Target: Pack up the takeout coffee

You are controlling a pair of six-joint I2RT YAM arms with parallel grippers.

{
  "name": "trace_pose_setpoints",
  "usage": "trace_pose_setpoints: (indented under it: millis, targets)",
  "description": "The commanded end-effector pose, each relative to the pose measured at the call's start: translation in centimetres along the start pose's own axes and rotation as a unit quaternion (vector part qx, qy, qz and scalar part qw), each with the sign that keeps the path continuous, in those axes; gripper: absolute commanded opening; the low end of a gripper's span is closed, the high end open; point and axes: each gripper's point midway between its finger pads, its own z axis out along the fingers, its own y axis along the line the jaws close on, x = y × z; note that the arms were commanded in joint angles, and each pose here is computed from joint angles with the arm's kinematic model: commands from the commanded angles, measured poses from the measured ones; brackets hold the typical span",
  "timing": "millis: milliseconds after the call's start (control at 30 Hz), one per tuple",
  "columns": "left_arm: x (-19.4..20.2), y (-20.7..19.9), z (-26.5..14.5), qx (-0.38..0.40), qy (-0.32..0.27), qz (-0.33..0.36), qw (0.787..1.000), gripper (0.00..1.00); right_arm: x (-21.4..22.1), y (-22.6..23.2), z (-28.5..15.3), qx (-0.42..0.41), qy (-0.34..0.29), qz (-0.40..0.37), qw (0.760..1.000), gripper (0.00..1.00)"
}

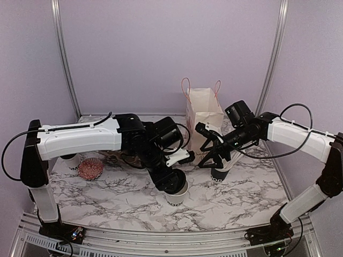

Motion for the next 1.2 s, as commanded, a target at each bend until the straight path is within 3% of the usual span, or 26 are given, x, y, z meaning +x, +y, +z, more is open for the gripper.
trace_pose_setpoints:
  millis: [0, 300, 467, 700, 833, 1033, 1167]
  targets:
    - [0.2, -0.4, 0.3, 0.009, 0.014, 0.003, 1.0, 0.73, -0.8, 0.4, -0.7, -0.003, -0.014, -0.012, 1.0, 0.99]
    - [-0.4, -0.4, 1.2, 0.012, 0.018, -0.007, 1.0, 0.77, -0.8, 0.5, -0.7, -0.002, -0.012, -0.012, 1.0, 0.99]
    - [-0.7, -0.2, 0.7, 0.005, 0.01, -0.008, 1.0, 0.87, -0.9, 0.6, -0.8, -0.004, -0.012, -0.012, 1.0, 0.99]
    - [-0.9, 0.6, -2.0, -0.03, -0.018, -0.001, 0.999, 0.9, -1.7, 0.9, -1.5, -0.008, -0.016, -0.016, 1.0, 0.99]
    - [-0.6, 1.3, -5.1, -0.061, -0.061, -0.009, 0.996, 0.93, -2.8, 1.6, -2.4, -0.009, -0.018, -0.036, 0.999, 0.99]
    - [-0.1, 2.5, -6.6, -0.06, -0.12, -0.101, 0.986, 0.86, -4.5, 4.7, -2.2, -0.026, -0.025, -0.1, 0.994, 0.99]
    - [0.9, 4.8, -6.8, -0.066, -0.149, -0.183, 0.969, 0.79, -3.1, 6.1, 1.0, -0.057, 0.022, -0.104, 0.993, 0.99]
